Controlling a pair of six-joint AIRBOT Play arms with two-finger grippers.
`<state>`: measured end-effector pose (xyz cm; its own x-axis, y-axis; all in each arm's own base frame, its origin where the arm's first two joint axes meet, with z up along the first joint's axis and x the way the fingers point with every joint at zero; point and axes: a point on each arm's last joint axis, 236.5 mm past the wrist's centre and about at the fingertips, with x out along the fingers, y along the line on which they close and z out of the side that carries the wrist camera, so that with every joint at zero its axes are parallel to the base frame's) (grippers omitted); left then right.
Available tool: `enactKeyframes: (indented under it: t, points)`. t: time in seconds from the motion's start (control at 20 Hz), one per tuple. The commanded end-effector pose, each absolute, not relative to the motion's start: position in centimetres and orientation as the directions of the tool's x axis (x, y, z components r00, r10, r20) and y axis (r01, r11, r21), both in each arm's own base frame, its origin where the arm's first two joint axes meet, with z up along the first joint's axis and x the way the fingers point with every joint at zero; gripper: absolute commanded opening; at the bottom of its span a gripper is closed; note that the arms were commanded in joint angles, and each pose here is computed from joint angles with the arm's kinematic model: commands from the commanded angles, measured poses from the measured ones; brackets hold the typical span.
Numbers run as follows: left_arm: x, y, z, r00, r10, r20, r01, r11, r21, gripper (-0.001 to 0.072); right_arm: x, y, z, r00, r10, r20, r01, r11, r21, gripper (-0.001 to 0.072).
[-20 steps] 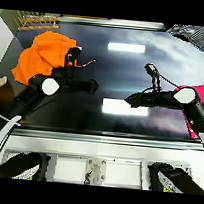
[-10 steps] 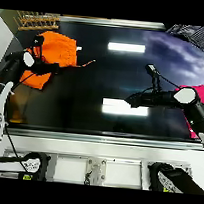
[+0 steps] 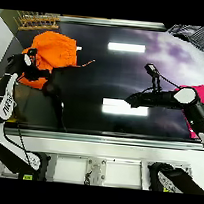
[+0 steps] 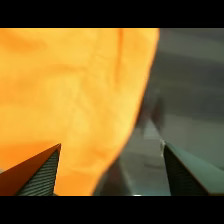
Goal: Fold the clothes and pants, and hang the long-sleeved shirts on hangers.
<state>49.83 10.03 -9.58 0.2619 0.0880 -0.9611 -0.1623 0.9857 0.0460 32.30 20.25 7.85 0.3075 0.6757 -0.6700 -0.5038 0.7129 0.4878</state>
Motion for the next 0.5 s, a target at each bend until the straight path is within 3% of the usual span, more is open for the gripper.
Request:
enactKeyframes:
  t: [0.0,0.25,0.3,0.35,0.45]
  points:
    - [50.1,11.5,-10.9,0.225,0.146,-0.963,-0.138,0.984,0.117,0.0692,32.3,20.3,7.9,0.307,0.676,-0.67,-0.504,0.712,0.488,0.0019]
    - [49.9,11.4,-11.9,0.206,0.139,-0.969,-0.149,0.983,0.109,0.069,32.3,20.3,7.9,0.307,0.676,-0.67,-0.505,0.712,0.488,0.0019]
    - [49.9,11.2,-11.9,0.206,0.131,-0.97,-0.16,0.982,0.099,0.0589,32.3,20.3,7.9,0.307,0.676,-0.67,-0.505,0.712,0.488,0.002]
    - [49.7,11.1,-12.0,0.2,0.13,-0.971,-0.16,0.982,0.099,0.0392,32.3,20.3,7.9,0.307,0.676,-0.67,-0.504,0.712,0.488,0.002]
    - [49.4,11.1,-12.1,0.185,0.128,-0.974,-0.16,0.982,0.099,0.0124,32.3,20.3,7.9,0.307,0.676,-0.67,-0.505,0.712,0.488,0.0019]
